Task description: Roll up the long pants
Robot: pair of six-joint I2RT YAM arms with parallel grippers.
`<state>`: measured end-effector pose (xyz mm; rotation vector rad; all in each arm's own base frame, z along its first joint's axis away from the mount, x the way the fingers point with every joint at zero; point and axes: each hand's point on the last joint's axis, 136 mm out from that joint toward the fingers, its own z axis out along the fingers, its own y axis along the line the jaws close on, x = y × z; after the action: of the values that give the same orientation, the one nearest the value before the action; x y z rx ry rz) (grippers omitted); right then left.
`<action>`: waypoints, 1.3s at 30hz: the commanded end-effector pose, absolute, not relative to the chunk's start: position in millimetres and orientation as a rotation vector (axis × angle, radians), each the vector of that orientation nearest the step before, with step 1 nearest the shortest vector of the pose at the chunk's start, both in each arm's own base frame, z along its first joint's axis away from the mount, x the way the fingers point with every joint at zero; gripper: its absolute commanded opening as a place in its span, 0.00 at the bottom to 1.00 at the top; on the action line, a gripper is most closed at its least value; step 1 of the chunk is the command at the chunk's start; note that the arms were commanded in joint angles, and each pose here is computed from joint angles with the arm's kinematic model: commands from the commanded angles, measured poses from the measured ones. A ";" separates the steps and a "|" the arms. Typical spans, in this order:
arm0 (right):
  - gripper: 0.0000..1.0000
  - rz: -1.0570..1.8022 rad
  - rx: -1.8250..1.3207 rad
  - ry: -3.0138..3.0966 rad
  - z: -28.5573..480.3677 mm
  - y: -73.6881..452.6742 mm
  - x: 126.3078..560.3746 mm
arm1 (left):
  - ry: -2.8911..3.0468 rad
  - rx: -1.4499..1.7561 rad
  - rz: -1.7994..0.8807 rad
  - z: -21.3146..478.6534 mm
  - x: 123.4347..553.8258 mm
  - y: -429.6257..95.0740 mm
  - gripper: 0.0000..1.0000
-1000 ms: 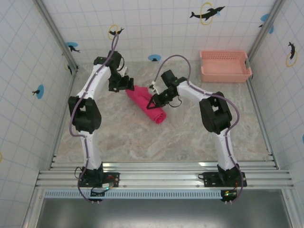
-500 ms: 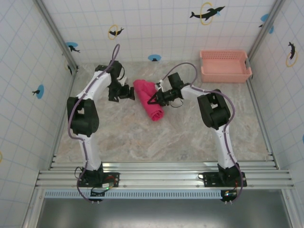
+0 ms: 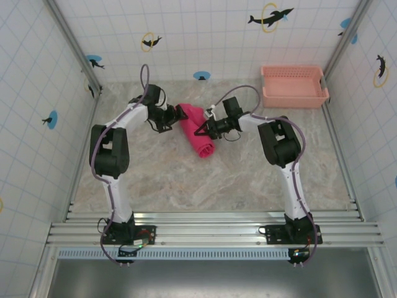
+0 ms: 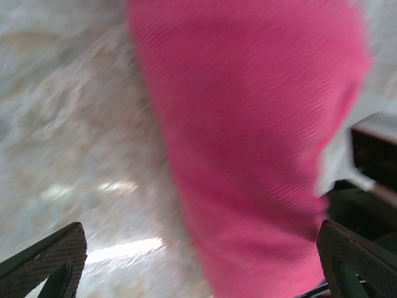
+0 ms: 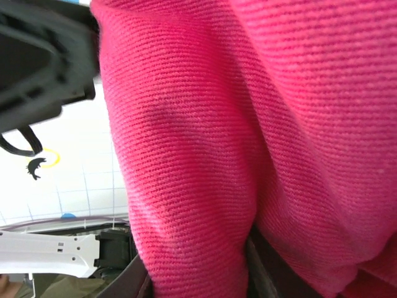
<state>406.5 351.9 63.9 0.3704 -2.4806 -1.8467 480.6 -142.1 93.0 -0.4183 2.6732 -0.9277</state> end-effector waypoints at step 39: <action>0.52 -1.404 -0.292 -3.011 96.0 76.5 392.2 | 2.359 -0.487 -1.489 125.5 595.6 -261.3 0.00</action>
<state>412.7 91.4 79.2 -0.3378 -2.8788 -1.5466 559.2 -251.3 60.1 -0.5407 2.5774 -1.3401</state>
